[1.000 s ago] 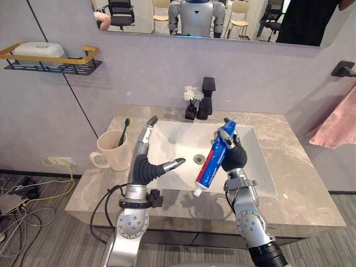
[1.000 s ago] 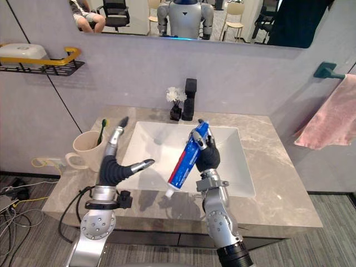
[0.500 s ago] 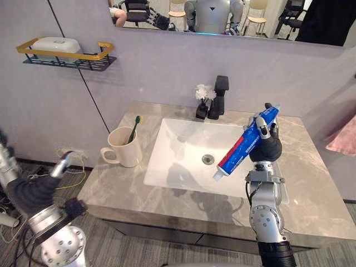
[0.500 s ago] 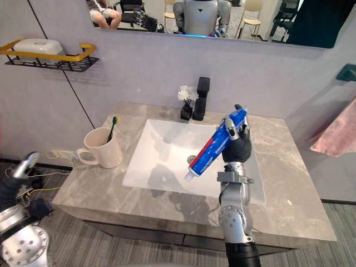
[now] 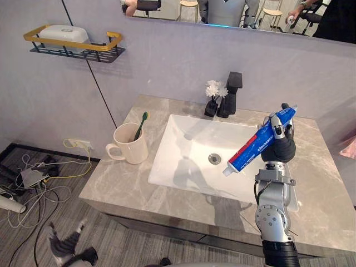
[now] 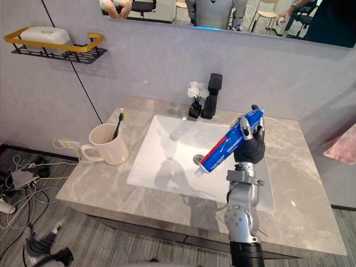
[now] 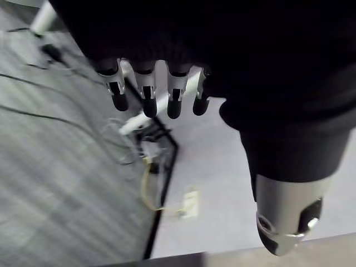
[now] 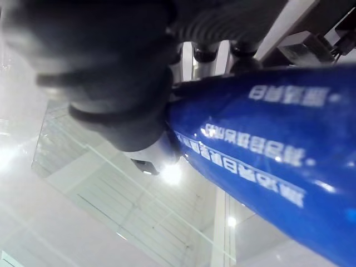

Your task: Organize washtable

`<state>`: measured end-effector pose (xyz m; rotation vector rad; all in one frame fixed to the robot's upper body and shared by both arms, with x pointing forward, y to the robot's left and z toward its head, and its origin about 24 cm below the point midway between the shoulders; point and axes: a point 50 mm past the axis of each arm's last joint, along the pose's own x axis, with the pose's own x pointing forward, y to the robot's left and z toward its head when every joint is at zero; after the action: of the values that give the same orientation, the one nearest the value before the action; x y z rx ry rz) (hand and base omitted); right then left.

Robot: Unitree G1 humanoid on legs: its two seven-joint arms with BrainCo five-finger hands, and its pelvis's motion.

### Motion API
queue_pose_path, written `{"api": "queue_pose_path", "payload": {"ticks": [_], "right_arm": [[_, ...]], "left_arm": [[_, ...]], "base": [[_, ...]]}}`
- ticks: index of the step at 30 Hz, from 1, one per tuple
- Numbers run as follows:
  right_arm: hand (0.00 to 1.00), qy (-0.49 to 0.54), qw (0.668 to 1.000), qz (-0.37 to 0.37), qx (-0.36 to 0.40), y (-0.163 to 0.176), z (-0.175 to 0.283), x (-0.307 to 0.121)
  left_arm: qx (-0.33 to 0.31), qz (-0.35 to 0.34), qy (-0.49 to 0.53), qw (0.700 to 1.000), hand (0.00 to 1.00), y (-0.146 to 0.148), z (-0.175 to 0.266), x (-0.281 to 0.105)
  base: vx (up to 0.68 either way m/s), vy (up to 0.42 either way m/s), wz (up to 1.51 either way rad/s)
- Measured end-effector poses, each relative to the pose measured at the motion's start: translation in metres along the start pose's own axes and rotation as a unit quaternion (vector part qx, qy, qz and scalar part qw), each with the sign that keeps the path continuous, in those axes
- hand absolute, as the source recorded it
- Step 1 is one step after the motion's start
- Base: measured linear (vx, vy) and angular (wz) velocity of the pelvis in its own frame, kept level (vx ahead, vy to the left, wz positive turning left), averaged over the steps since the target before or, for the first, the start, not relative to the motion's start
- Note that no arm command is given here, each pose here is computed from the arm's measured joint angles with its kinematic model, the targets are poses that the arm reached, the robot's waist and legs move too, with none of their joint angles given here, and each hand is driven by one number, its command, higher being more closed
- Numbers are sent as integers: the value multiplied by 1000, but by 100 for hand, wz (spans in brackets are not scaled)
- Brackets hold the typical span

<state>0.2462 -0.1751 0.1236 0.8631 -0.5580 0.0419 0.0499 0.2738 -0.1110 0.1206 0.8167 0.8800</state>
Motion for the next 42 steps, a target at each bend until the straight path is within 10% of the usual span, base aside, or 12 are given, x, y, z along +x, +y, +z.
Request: {"api": "queue_pose_path", "payload": {"ticks": [13, 42], "right_arm": [[100, -4, 996, 39, -78, 22, -7, 11], [100, -133, 926, 262, -238, 156, -20, 60]], "left_arm": [[78, -134, 56, 986, 0, -45, -26, -8], [174, -195, 20, 965, 0, -60, -18, -4]], "base": [[-30, -12, 0], [-19, -10, 6]]}}
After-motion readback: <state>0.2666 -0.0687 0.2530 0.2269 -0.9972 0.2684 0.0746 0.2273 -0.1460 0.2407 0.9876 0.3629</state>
